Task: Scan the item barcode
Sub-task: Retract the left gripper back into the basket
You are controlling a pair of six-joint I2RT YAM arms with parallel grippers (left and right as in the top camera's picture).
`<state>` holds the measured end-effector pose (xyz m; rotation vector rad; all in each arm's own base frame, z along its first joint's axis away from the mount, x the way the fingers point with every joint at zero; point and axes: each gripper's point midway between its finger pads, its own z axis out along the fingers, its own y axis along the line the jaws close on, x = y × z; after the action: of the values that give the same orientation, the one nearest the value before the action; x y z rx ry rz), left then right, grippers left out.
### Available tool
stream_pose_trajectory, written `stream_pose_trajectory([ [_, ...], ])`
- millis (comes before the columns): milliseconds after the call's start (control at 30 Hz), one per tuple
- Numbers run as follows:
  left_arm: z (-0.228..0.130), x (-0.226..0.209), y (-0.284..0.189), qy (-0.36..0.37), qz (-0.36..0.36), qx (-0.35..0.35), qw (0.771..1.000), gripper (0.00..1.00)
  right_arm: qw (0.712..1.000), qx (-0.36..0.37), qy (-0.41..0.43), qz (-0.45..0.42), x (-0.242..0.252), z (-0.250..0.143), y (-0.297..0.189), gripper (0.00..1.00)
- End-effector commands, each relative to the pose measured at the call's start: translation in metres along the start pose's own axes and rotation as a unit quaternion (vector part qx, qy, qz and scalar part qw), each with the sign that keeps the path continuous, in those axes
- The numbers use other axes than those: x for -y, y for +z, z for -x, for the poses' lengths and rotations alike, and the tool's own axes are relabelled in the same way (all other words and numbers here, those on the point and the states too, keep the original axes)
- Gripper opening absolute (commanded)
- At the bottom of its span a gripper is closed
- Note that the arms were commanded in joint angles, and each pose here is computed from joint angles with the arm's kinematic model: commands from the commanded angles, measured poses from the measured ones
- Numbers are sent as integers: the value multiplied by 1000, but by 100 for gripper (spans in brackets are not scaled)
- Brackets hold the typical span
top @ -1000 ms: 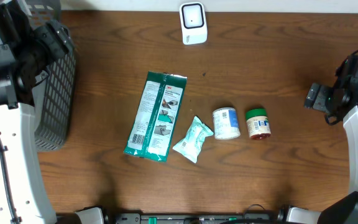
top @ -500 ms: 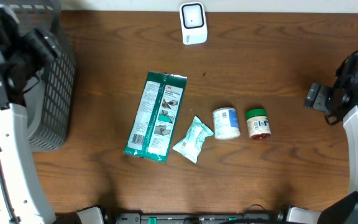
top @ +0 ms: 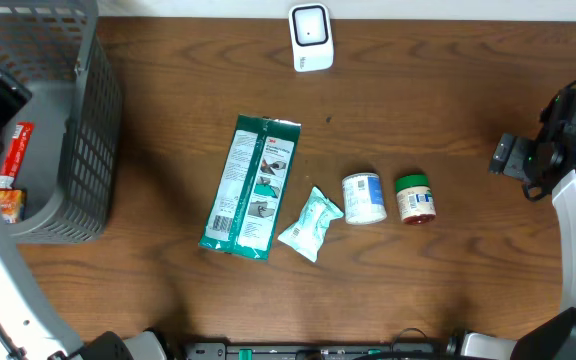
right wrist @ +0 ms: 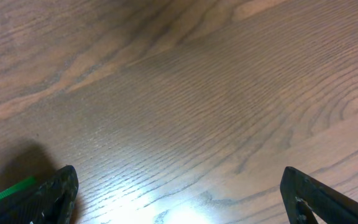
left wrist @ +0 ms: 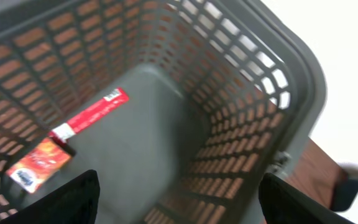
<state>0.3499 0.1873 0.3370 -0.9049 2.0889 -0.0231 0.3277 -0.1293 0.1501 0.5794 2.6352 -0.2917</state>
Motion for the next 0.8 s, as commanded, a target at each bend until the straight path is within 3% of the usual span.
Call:
stream_pose_trajectory([
  [0, 7, -22, 16, -20, 26, -7, 999, 80, 1000, 7, 0, -5, 3, 4, -4, 99],
  [567, -19, -120, 108, -94, 110, -101, 984, 80, 1000, 7, 0, -5, 3, 4, -4, 99],
  [767, -26, -136, 126, -105, 121, -115, 980, 80, 1000, 7, 0, -5, 3, 4, -4, 99],
])
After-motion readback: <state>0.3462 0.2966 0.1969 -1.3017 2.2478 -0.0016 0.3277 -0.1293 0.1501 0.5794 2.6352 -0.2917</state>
